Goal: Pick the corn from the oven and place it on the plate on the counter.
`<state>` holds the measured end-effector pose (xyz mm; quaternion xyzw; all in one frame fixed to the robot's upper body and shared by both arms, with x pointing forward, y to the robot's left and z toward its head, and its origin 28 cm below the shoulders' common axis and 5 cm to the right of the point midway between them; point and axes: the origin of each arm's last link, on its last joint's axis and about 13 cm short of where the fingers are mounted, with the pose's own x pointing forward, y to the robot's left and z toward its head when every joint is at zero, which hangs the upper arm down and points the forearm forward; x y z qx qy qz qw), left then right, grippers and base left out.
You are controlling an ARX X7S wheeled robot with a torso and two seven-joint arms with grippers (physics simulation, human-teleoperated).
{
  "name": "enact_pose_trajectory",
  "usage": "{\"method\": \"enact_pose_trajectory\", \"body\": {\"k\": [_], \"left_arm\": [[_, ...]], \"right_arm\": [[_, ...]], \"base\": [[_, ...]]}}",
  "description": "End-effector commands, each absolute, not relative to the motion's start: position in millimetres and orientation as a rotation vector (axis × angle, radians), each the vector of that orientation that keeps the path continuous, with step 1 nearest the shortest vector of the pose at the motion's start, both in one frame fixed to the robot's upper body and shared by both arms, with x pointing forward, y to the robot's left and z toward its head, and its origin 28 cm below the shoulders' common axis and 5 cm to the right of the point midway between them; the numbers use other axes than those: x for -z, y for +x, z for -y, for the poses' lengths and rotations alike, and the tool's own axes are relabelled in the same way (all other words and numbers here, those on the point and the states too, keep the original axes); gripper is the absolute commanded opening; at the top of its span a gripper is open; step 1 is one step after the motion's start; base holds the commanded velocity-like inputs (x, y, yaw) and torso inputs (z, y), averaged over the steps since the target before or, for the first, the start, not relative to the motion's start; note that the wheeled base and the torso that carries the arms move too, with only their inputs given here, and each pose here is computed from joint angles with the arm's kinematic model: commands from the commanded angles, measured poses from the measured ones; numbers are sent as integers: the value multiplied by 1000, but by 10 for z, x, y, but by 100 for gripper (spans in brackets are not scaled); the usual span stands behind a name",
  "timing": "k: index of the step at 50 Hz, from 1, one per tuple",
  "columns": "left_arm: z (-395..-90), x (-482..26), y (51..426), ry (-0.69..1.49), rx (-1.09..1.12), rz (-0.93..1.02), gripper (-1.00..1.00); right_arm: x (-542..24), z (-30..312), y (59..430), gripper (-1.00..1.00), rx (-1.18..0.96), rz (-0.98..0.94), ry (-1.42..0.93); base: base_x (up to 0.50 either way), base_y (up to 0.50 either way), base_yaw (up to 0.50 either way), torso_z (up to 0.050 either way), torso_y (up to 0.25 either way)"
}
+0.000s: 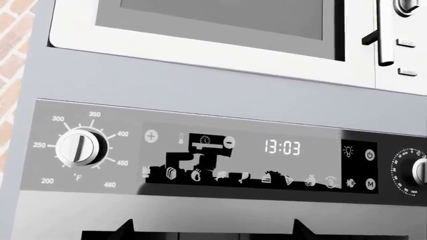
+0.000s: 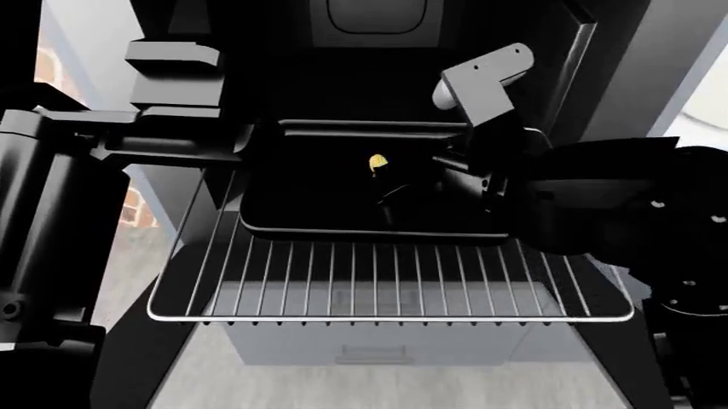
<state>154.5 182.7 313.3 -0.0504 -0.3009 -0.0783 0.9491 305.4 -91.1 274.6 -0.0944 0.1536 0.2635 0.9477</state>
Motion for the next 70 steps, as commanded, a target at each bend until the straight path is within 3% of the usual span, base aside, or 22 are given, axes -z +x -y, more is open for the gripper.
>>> {"method": "enact_pose_trajectory", "body": {"k": [1, 24, 70], "left_arm": [[-1830, -3132, 1543, -102, 161, 613, 100], [-1811, -3136, 1539, -101, 179, 614, 100], [-1795, -3103, 1534, -112, 191, 604, 100]], "right_arm": [[-2727, 946, 3190, 100, -542, -379, -194], [-2538, 863, 3426, 100, -541, -423, -204], [-2226, 864, 3531, 100, -520, -494, -194]], "base": [[0, 0, 0, 0, 0], [0, 0, 0, 0, 0], [0, 0, 0, 0, 0]]}}
